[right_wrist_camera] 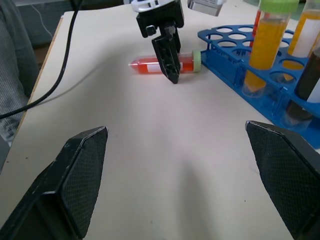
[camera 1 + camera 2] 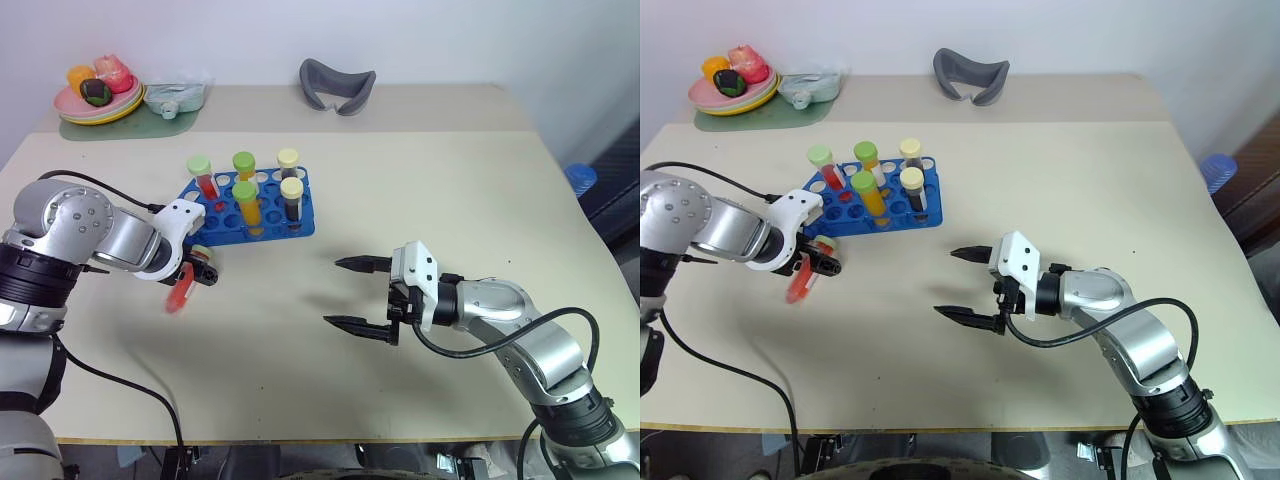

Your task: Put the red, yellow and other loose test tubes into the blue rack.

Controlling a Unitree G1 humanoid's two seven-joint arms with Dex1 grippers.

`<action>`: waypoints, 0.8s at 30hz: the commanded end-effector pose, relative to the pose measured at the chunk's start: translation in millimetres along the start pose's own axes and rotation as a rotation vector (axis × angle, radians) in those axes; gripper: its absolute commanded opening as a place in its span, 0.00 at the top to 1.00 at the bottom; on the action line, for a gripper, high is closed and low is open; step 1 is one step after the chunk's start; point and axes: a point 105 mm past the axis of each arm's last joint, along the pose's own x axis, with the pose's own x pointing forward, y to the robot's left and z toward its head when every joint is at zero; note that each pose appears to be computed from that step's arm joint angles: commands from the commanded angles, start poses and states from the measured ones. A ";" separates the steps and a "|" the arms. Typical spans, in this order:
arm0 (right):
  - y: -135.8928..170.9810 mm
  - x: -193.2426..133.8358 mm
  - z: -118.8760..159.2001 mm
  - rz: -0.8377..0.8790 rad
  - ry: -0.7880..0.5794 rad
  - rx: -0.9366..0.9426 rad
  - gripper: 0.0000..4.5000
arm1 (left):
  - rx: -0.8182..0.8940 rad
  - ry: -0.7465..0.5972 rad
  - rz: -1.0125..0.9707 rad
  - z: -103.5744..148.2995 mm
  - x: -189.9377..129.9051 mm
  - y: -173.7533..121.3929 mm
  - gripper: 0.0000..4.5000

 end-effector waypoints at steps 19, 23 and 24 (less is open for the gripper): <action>4.1 -2.2 8.9 0.018 -0.028 -0.025 0.00 | -0.442 -0.422 0.297 -7.5 -66.3 97.2 0.83; 5.0 3.6 10.8 0.043 -0.041 -0.024 0.00 | -0.316 -0.879 0.531 30.5 -108.2 99.9 0.83; 4.7 4.6 11.6 0.046 -0.044 -0.024 0.00 | -0.291 -0.940 0.548 34.5 -111.5 95.8 0.83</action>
